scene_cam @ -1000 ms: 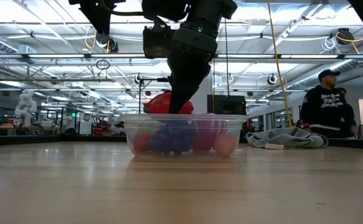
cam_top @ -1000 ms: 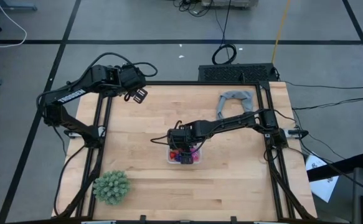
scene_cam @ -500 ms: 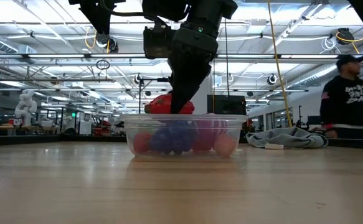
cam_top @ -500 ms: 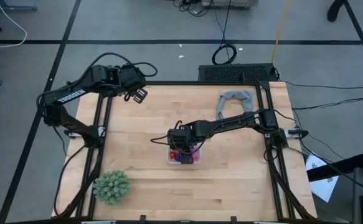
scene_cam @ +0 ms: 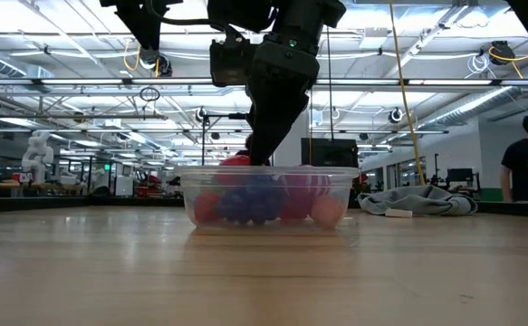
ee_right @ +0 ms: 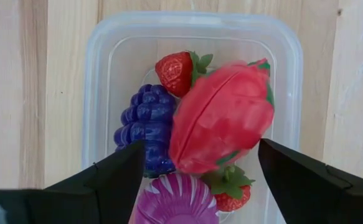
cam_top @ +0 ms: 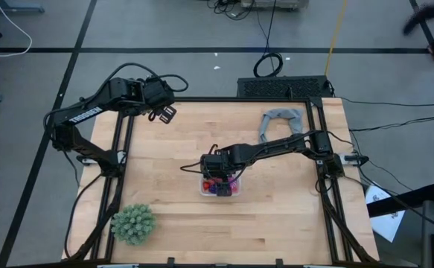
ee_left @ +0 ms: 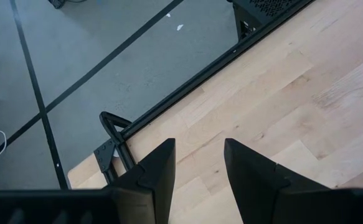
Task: Pick and placing Produce into tupperware
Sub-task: Put the dragon fruit into the bin, then return to Home Position
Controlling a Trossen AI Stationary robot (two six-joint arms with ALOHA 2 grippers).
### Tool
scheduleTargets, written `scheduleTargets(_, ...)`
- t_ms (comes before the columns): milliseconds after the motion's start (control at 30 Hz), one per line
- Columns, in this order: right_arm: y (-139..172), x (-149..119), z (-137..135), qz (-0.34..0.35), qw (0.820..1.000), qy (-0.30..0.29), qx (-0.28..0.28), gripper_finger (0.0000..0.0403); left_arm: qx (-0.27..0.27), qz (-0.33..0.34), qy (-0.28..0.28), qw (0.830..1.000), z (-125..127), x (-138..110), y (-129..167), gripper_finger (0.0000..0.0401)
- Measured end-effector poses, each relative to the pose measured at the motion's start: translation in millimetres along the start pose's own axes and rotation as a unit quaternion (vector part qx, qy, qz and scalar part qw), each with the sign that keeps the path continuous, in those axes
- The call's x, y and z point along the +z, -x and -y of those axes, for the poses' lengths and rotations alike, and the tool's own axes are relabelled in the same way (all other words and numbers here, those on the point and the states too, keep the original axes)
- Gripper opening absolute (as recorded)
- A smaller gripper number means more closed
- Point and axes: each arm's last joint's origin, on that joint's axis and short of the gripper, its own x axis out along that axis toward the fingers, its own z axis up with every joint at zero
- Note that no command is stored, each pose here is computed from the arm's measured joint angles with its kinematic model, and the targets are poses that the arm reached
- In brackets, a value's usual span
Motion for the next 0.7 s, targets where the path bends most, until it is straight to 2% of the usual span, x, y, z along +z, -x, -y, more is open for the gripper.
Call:
scheduleTargets(367,12,0,-1,0.008,1.000,0.002,0.000,0.0309,0.009,0.005,-0.007,1.000,0,0,0,0.0143)
scheduleTargets(500,32,-1,-2,0.020,1.000,0.002,0.001,0.0309,0.035,0.018,-0.040,0.998,-2,1,0,0.0143)
scheduleTargets(700,84,-10,-4,0.045,0.999,0.003,0.002,0.0309,0.026,0.036,-0.043,0.998,-16,-5,13,0.0143)
